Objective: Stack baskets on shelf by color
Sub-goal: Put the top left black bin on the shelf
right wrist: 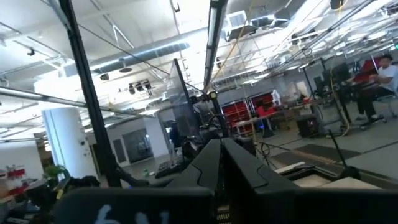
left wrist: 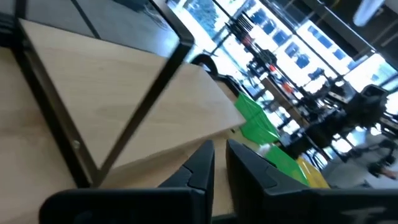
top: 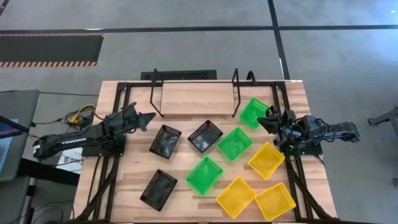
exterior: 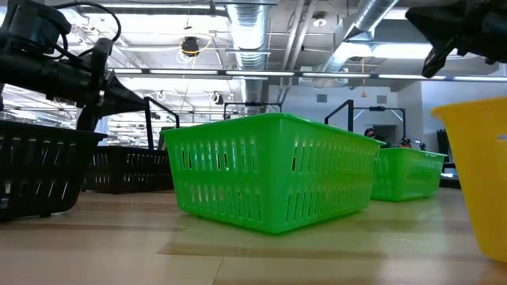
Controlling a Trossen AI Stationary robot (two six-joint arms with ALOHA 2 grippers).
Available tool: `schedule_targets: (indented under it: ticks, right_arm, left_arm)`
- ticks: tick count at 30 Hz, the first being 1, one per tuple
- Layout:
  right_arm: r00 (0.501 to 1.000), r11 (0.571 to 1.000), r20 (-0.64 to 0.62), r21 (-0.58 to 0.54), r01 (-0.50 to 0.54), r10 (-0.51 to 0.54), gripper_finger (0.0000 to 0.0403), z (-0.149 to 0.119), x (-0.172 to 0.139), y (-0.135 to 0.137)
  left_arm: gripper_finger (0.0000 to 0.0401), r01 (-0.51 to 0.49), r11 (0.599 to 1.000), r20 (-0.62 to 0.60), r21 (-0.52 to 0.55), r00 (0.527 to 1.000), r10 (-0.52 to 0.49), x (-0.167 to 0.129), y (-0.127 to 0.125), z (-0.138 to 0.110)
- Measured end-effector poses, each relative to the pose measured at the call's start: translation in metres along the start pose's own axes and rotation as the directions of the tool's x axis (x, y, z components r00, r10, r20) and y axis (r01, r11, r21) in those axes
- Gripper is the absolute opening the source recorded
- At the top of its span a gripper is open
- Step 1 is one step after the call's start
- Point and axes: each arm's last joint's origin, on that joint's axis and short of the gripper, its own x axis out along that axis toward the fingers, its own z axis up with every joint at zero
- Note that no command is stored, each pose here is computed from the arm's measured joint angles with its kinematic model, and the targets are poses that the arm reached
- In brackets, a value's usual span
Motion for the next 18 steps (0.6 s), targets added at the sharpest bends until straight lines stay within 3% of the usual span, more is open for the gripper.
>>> schedule_targets:
  ticks: [11, 18]
  right_arm:
    - [0.993, 0.992, 0.032, 0.058, 0.115, -0.117, 0.0064, 0.001, 0.000, -0.003]
    - [0.991, 0.991, 0.073, 0.079, 0.106, -0.112, 0.0068, 0.016, 0.003, 0.001]
  left_arm:
    - [0.0062, -0.039, 0.996, 0.028, 0.081, 0.999, 0.037, 0.000, 0.001, 0.001]
    - [0.0082, -0.081, 0.992, 0.019, 0.097, 0.997, 0.080, -0.001, 0.000, 0.003]
